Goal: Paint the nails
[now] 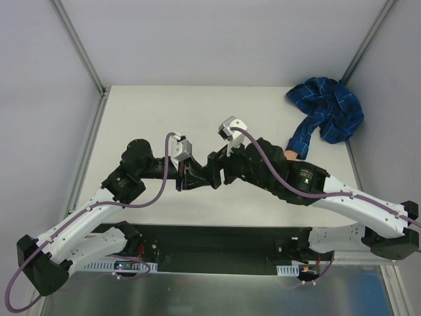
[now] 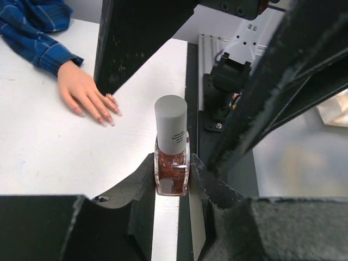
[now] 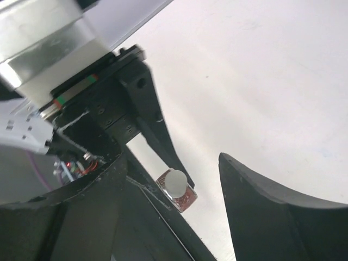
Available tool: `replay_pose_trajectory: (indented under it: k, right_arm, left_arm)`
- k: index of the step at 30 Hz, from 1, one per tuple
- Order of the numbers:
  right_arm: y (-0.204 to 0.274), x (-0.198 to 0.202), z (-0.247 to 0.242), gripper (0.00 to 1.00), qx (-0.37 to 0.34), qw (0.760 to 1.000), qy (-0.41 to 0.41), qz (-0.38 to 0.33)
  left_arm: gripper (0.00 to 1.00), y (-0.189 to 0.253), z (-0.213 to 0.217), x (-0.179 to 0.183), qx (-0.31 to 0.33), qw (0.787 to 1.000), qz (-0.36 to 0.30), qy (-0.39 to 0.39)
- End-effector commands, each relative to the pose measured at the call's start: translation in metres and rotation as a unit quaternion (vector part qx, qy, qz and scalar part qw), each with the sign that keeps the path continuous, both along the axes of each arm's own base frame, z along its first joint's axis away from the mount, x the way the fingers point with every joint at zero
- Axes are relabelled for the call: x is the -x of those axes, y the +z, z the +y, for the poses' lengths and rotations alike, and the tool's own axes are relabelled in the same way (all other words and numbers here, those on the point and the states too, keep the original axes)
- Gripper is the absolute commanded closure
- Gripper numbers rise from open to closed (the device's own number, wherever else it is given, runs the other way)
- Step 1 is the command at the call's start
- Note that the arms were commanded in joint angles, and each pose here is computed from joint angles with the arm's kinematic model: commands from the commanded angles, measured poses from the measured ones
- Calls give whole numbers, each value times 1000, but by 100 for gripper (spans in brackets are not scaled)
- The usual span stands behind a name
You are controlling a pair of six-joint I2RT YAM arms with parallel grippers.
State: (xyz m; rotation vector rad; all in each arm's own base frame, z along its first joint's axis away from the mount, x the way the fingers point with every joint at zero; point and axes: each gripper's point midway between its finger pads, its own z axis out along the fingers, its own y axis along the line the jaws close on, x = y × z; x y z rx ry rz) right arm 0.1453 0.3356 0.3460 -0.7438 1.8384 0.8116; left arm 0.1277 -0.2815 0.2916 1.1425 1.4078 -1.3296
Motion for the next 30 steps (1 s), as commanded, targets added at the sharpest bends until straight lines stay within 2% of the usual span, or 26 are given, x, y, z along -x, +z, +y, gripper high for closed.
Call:
replay_pose_trajectory:
  k: [1,3,6,7,14,16,17,18,21,22,24,25,30]
  right_arm:
    - [14,-26,-11,31,-18,993,-118,-2]
    - [10,-29,-9,34,-8,991,-132,-1]
    - [8,-31,-5,44,-4,990,-142,-2]
    - [7,-31,-3,51,-3,990,-140,-2]
    - [-3,-22,7,67,16,994,-108,2]
    - [-4,-19,6,76,19,995,-94,-2]
    - [-1,-15,3,84,15,997,-80,-10]
    - [-1,-14,2,99,15,997,-71,-15]
    - [-2,3,4,99,8,999,28,-33]
    - [-2,15,8,99,-7,996,92,-15]
    - [-3,28,7,99,-36,987,156,-7]
    - [-3,35,6,99,-48,981,188,-1]
    - [1,50,8,99,-66,969,240,-8]
  left_arm:
    - [100,21,5,-16,17,998,-43,49]
    - [100,22,6,-17,18,997,-46,52]
    - [100,21,7,-19,17,997,-48,60]
    - [100,22,7,-19,17,997,-50,62]
    - [100,20,7,-15,16,997,-50,48]
    - [100,21,4,-6,16,999,-46,15]
    - [100,17,1,-2,11,999,-33,-7]
    - [100,21,0,10,15,998,-27,-47]
    - [100,24,0,27,21,994,-19,-109]
    - [100,27,1,32,27,992,-23,-121]
    - [100,27,4,42,37,989,-21,-145]
    - [100,33,6,49,50,984,-39,-165]
    - [100,32,10,69,48,973,-30,-225]
